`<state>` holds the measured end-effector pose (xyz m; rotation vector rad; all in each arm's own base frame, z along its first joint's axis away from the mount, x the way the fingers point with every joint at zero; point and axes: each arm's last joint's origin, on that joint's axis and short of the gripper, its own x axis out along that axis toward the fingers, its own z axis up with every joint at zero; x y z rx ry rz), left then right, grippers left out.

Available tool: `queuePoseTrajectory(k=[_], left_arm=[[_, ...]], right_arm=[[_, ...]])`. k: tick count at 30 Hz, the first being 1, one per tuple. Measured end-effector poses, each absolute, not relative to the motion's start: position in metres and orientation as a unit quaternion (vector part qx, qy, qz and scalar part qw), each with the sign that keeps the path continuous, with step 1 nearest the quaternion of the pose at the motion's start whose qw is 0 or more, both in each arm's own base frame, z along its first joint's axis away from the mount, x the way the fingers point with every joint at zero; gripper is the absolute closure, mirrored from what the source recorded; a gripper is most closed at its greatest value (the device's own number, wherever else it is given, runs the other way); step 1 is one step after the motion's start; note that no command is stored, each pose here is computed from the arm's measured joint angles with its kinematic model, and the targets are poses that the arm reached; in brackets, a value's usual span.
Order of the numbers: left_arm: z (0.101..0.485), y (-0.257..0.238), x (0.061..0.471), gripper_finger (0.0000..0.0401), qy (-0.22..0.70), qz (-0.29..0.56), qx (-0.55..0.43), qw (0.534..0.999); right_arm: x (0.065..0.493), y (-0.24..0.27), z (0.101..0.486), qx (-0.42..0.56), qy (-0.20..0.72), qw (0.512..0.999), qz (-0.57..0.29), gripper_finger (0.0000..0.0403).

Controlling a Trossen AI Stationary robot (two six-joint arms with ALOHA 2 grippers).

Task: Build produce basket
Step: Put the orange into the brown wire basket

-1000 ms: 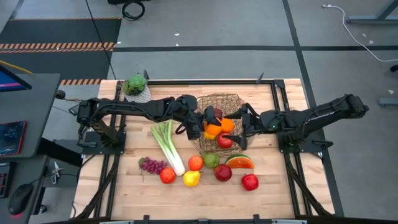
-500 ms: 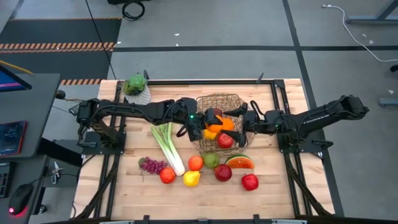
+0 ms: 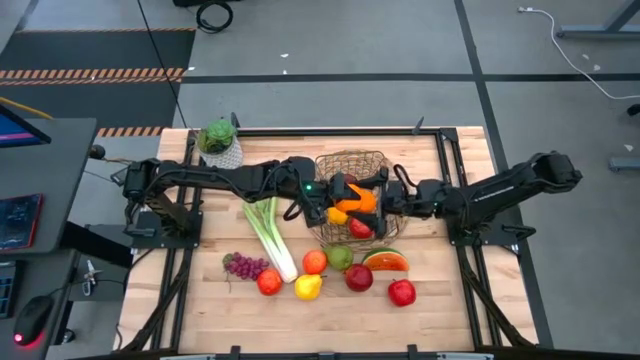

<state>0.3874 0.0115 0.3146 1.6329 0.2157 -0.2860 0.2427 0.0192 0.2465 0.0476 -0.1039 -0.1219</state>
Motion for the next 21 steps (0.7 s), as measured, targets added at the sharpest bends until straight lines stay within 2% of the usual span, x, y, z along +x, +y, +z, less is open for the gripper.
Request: queuePoseTrajectory(k=[12,21], left_arm=[[0.314,0.011,0.387,0.0110,0.099,-0.127,0.714,0.681],[0.315,0.007,0.388,0.0047,0.096,-0.125,0.699,0.697]], right_arm=[[0.251,0.011,0.243,0.033,-0.074,0.996,-0.027,0.0007],[0.253,0.005,0.240,0.046,-0.069,0.996,-0.035,0.0011]])
